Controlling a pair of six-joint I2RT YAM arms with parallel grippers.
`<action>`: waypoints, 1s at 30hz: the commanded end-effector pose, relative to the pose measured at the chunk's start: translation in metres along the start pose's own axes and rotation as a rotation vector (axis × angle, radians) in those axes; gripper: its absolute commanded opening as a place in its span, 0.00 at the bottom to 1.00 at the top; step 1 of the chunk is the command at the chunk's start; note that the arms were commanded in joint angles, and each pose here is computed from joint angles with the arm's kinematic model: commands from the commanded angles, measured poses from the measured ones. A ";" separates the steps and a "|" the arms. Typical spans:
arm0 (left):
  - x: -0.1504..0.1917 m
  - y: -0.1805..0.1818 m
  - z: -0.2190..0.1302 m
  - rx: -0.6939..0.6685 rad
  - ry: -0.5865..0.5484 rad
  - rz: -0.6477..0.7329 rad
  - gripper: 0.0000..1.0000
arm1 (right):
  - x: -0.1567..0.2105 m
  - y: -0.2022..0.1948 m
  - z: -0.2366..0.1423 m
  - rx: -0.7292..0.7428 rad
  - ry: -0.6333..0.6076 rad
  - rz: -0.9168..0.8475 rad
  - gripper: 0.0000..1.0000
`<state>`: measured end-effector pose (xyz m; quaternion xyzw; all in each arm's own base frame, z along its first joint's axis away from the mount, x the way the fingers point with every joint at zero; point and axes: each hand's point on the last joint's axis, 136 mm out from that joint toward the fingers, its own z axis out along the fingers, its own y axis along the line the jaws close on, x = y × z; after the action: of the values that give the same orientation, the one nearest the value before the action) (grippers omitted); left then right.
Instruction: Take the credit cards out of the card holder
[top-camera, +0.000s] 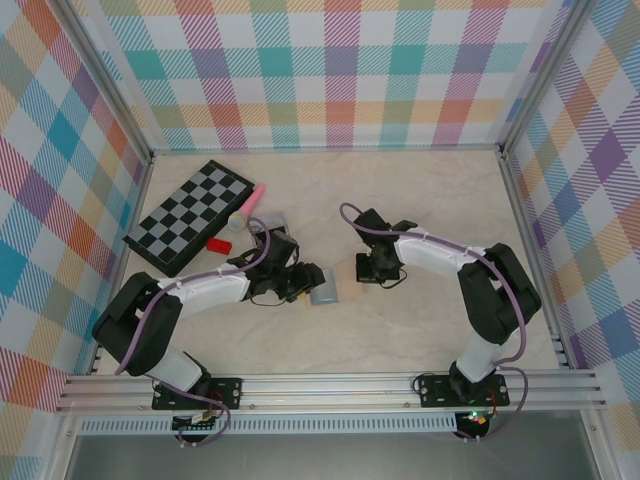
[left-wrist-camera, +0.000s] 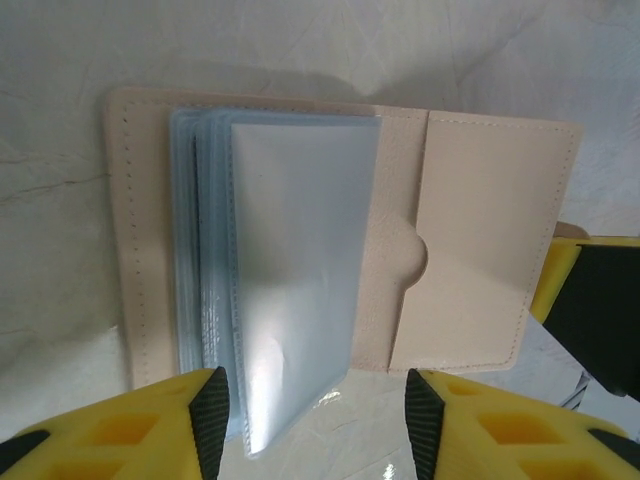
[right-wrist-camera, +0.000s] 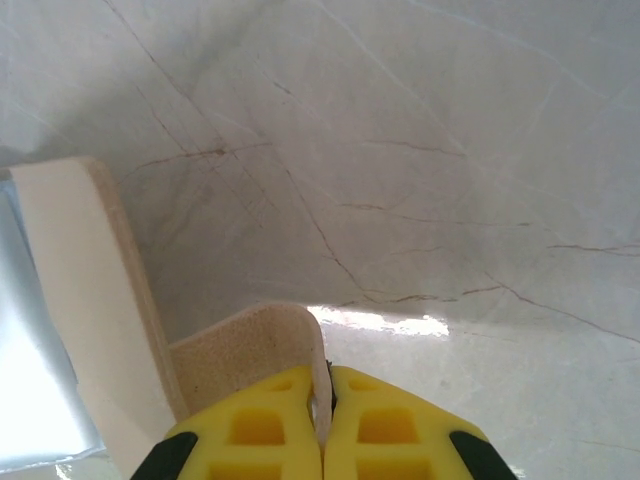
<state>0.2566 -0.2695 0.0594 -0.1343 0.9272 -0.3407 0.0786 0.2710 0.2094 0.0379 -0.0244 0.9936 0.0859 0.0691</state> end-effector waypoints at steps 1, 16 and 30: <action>-0.001 -0.012 0.004 0.027 0.027 -0.019 0.50 | 0.005 0.002 0.008 -0.022 0.031 0.016 0.00; 0.002 -0.002 0.009 0.002 0.032 -0.029 0.51 | 0.007 0.006 0.011 -0.037 0.051 0.026 0.00; 0.003 -0.041 0.012 0.203 0.065 0.038 0.43 | 0.018 0.054 0.009 -0.320 0.125 -0.016 0.00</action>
<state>0.2677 -0.2996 0.0780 -0.1089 0.8993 -0.4162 0.0790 0.2549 0.2500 0.0345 -0.0412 0.9785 0.2013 0.0174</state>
